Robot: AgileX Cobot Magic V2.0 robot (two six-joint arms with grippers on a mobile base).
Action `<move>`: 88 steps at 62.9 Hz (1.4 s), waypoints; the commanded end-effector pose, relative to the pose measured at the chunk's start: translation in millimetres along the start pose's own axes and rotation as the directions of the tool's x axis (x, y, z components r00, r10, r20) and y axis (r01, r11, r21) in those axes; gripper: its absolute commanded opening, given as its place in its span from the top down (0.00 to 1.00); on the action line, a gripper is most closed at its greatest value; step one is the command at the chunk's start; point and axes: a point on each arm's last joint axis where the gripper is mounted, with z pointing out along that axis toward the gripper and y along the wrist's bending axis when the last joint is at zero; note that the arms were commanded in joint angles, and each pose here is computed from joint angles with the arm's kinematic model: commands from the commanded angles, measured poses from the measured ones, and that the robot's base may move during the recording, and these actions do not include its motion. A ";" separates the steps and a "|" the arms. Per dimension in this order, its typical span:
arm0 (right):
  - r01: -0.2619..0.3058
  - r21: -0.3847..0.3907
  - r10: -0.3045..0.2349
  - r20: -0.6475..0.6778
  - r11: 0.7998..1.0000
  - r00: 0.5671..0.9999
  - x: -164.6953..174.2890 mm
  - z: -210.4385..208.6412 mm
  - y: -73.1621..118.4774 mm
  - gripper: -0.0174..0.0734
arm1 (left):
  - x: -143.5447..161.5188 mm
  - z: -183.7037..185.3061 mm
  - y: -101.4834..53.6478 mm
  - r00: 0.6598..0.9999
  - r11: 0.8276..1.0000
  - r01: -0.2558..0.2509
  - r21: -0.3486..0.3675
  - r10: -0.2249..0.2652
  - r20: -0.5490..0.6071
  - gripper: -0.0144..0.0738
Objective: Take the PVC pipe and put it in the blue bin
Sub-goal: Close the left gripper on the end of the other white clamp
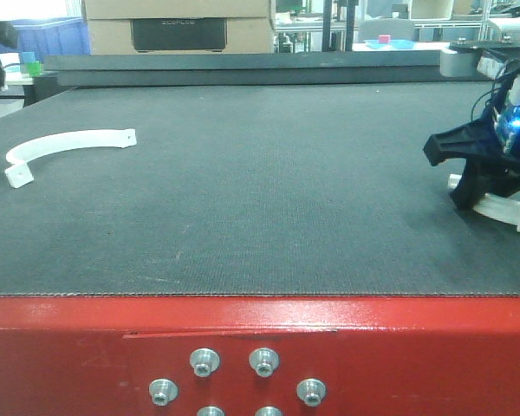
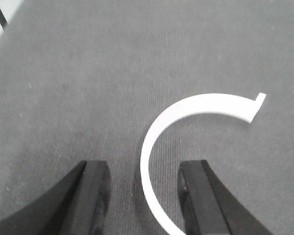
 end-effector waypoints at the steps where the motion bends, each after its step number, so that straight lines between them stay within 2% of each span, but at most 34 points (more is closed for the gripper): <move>1: 0.015 0.002 -0.015 0.046 1.000 0.999 -4.8 -14.5 1.3 0.99 | 0.1 6.1 1.4 1.000 1.000 0.021 0.000 -0.021 -0.002 0.55; 11: 0.017 -0.002 -0.017 0.108 1.000 0.994 -13.6 -38.2 3.5 0.99 | 1.8 19.6 0.3 0.997 0.997 0.074 0.011 -0.073 -0.040 0.55; 22: 0.017 -0.009 -0.015 0.173 1.000 0.985 -20.9 -63.6 5.9 0.99 | 2.5 36.1 -0.8 0.988 0.997 0.081 0.019 -0.078 -0.133 0.55; 40: 0.022 -0.009 -0.019 0.253 1.000 0.967 -24.3 -93.2 8.1 0.99 | 4.1 49.7 -1.6 0.981 0.995 0.098 0.024 -0.092 -0.169 0.54; 52: 0.025 -0.009 -0.021 0.283 1.000 0.959 -25.6 -103.7 8.9 0.99 | 13.9 60.5 -1.7 0.975 0.995 0.099 0.022 -0.093 -0.200 0.48; 66: 0.026 -0.011 -0.022 0.276 1.000 0.961 -24.7 -104.3 9.1 0.99 | 22.3 71.1 -2.4 0.970 0.992 0.127 0.022 -0.120 -0.214 0.48; 82: 0.026 -0.012 -0.022 0.270 1.000 0.963 -24.2 -104.1 9.2 0.99 | 32.0 81.4 -3.3 0.965 0.992 0.127 0.020 -0.119 -0.236 0.49; 88: 0.026 -0.012 -0.022 0.270 1.000 0.963 -24.2 -104.1 9.2 0.99 | 31.0 81.8 -4.1 0.967 0.992 0.126 0.021 -0.118 -0.224 0.53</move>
